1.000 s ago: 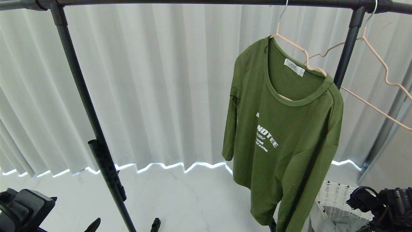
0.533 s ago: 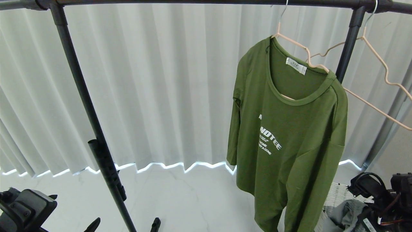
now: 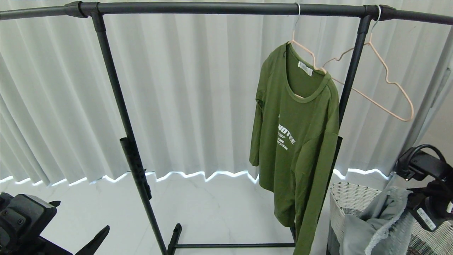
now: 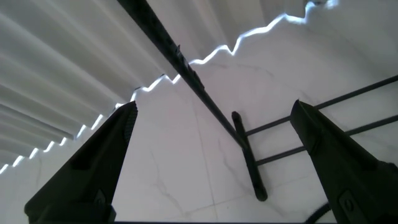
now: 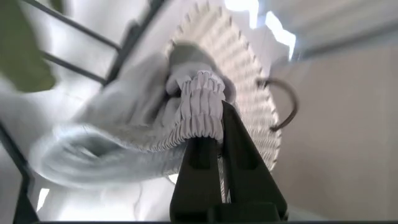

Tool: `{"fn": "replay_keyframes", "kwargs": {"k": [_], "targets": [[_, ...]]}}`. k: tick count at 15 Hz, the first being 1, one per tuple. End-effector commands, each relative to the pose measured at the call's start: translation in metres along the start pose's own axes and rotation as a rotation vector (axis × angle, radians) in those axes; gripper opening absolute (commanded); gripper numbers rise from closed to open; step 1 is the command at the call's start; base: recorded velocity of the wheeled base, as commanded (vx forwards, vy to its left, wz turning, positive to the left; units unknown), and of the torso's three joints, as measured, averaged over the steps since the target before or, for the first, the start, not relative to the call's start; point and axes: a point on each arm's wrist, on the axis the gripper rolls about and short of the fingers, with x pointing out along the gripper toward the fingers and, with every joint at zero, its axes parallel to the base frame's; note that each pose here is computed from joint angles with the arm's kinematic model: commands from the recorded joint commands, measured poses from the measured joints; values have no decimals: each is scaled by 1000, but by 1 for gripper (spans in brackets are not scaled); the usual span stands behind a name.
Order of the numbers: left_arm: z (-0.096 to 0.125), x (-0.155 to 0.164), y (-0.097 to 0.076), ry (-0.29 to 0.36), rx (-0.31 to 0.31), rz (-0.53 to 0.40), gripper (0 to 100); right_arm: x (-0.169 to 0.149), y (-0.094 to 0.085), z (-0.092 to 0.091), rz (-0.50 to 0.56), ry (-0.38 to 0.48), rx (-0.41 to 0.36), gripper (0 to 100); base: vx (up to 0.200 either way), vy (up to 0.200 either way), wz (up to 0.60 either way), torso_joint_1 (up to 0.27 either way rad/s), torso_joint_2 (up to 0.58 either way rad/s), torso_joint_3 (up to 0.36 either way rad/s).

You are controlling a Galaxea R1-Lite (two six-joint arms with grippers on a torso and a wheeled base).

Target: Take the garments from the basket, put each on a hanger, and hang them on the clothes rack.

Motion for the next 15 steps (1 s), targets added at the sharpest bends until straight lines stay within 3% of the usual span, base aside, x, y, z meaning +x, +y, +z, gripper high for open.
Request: {"fn": "replay_keyframes", "kwargs": {"k": [1,4,8,10,15], "targets": [[1,0,0,-2,3,1,100,-36,-2,13,-3,-137,-19,0,-200,0,0,2,7,2],[4,0,2,-16,15,5,100,-51,-2,24,19,-189,-40,0,-200,0,0,1,2,7],[8,0,-2,-37,71,-24,100,-60,-1,40,46,-249,-65,0,0,0,0,0,0,0],[8,0,-2,-29,133,-12,100,-61,0,41,55,-258,-72,0,0,200,0,5,5,0],[8,0,-2,-30,134,-13,100,-64,7,45,89,-288,-96,0,0,200,0,0,4,0]]}}
